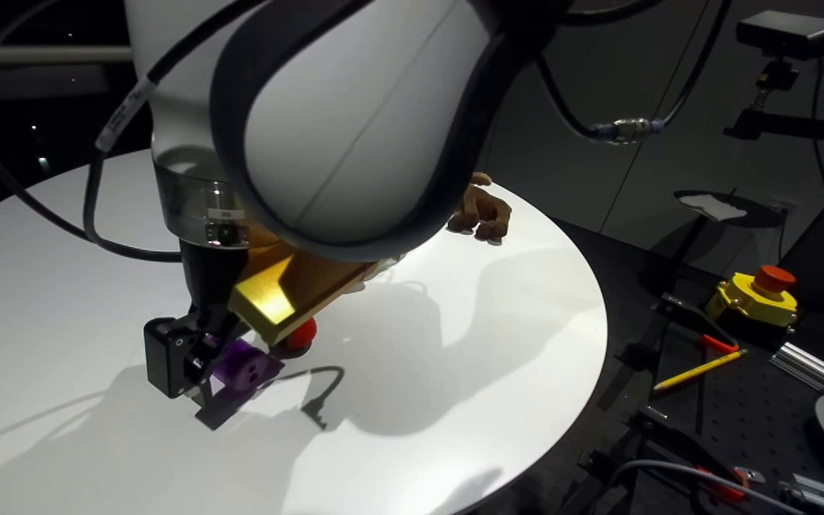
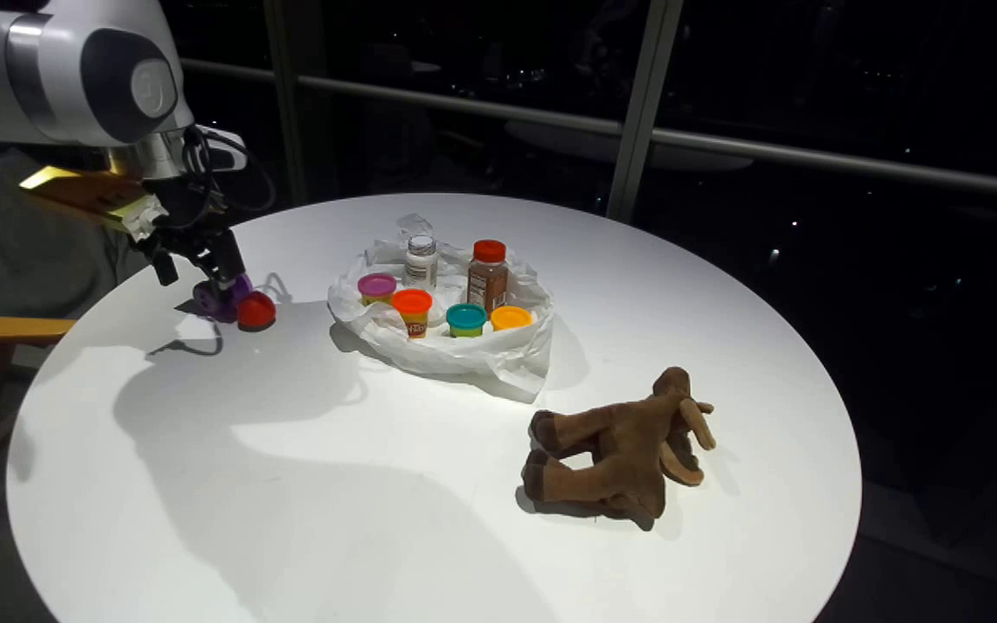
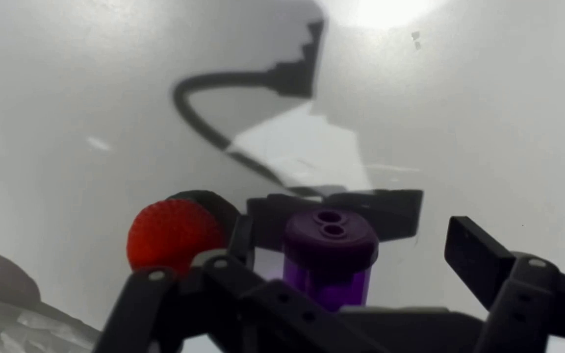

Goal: Pick up the objects from the table and put them in the plastic bag.

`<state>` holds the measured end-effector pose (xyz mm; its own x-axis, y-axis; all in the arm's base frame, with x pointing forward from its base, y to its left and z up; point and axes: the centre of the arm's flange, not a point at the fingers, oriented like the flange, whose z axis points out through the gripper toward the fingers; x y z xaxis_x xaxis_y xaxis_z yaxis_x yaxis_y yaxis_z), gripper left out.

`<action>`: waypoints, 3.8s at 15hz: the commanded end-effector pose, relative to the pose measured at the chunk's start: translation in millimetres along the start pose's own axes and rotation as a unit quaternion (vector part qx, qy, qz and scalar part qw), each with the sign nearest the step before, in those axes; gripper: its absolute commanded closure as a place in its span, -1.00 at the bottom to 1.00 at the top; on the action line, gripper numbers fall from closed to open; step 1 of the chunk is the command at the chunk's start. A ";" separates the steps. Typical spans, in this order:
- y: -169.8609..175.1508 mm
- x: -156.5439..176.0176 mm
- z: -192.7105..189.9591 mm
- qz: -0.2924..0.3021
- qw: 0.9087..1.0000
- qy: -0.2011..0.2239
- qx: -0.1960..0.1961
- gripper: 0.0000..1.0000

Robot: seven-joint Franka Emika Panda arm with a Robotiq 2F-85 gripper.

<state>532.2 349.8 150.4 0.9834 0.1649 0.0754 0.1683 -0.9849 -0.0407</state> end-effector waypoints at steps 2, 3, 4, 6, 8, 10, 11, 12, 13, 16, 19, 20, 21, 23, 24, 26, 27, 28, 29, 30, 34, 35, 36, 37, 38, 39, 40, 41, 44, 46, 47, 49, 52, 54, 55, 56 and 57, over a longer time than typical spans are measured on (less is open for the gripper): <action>-4.9 15.2 -2.1 -0.005 1.000 0.028 0.008 -1.00; -4.2 17.7 -1.7 -0.008 0.999 0.031 0.007 -1.00; -2.6 21.0 0.3 -0.009 0.999 0.032 0.005 -1.00; 0.0 26.6 4.8 -0.010 0.999 0.031 0.003 -1.00; 1.2 30.5 12.0 -0.013 1.000 0.028 0.003 -0.49; 1.2 35.1 20.0 -0.014 0.999 0.032 0.004 -0.16; 0.5 36.5 22.3 -0.013 0.999 0.034 0.005 -0.02; 0.2 38.5 23.1 -0.014 0.999 0.038 0.003 0.17; -0.1 39.5 22.6 -0.014 0.999 0.042 0.002 0.30; 2.2 43.0 7.2 -0.015 0.997 0.070 -0.010 0.55; 7.9 47.9 -30.0 -0.011 0.994 0.108 -0.021 0.55; 11.7 52.6 -44.2 -0.008 0.992 0.120 -0.027 0.55; 21.9 61.6 -61.4 0.003 0.990 0.136 -0.037 0.55; 50.7 80.1 -93.6 0.033 0.985 0.163 -0.052 0.55; 67.9 90.2 -107.4 0.048 0.981 0.177 -0.060 0.55; 113.8 105.9 -119.6 0.079 0.976 0.191 -0.075 0.55; 135.6 113.3 -120.5 0.093 0.973 0.195 -0.083 0.55; 158.6 117.7 -116.0 0.109 0.971 0.192 -0.089 0.55; 181.0 121.2 -106.9 0.122 0.970 0.187 -0.099 0.55; 200.0 119.4 -99.2 0.133 0.969 0.180 -0.103 0.55; 255.9 117.2 -57.6 0.163 0.968 0.151 -0.115 0.55; 261.9 114.0 -53.8 0.168 0.969 0.144 -0.113 0.55; 262.8 111.1 -51.9 0.170 0.970 0.138 -0.108 0.55; 265.9 110.4 -46.1 0.173 0.970 0.135 -0.107 0.55; 264.8 109.9 -45.6 0.175 0.970 0.133 -0.102 0.55; 262.3 108.1 -46.5 0.176 0.971 0.132 -0.096 0.55; 259.9 107.4 -46.3 0.177 0.971 0.132 -0.092 0.55; 257.0 106.8 -46.1 0.178 0.971 0.132 -0.088 0.55; 255.6 106.5 -49.7 0.178 0.972 0.130 -0.080 -0.45; 256.6 106.4 -52.8 0.182 0.971 0.134 -0.075 -0.57; 257.8 106.9 -55.4 0.185 0.970 0.138 -0.073 -0.72; 260.6 107.0 -66.4 0.189 0.967 0.154 -0.071 -0.98; 251.2 104.6 -101.4 0.194 0.964 0.170 -0.069 -1.00; 239.7 94.7 -130.8 0.198 0.970 0.125 -0.071 -1.00; 230.2 85.9 -141.9 0.195 0.972 0.105 -0.081 -1.00; 219.1 78.5 -153.7 0.194 0.973 0.093 -0.086 -1.00; 206.3 69.3 -157.7 0.191 0.975 0.070 -0.091 -1.00</action>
<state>664.5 124.5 264.2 0.9287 -0.2156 0.3019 -0.2425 -0.9686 0.0542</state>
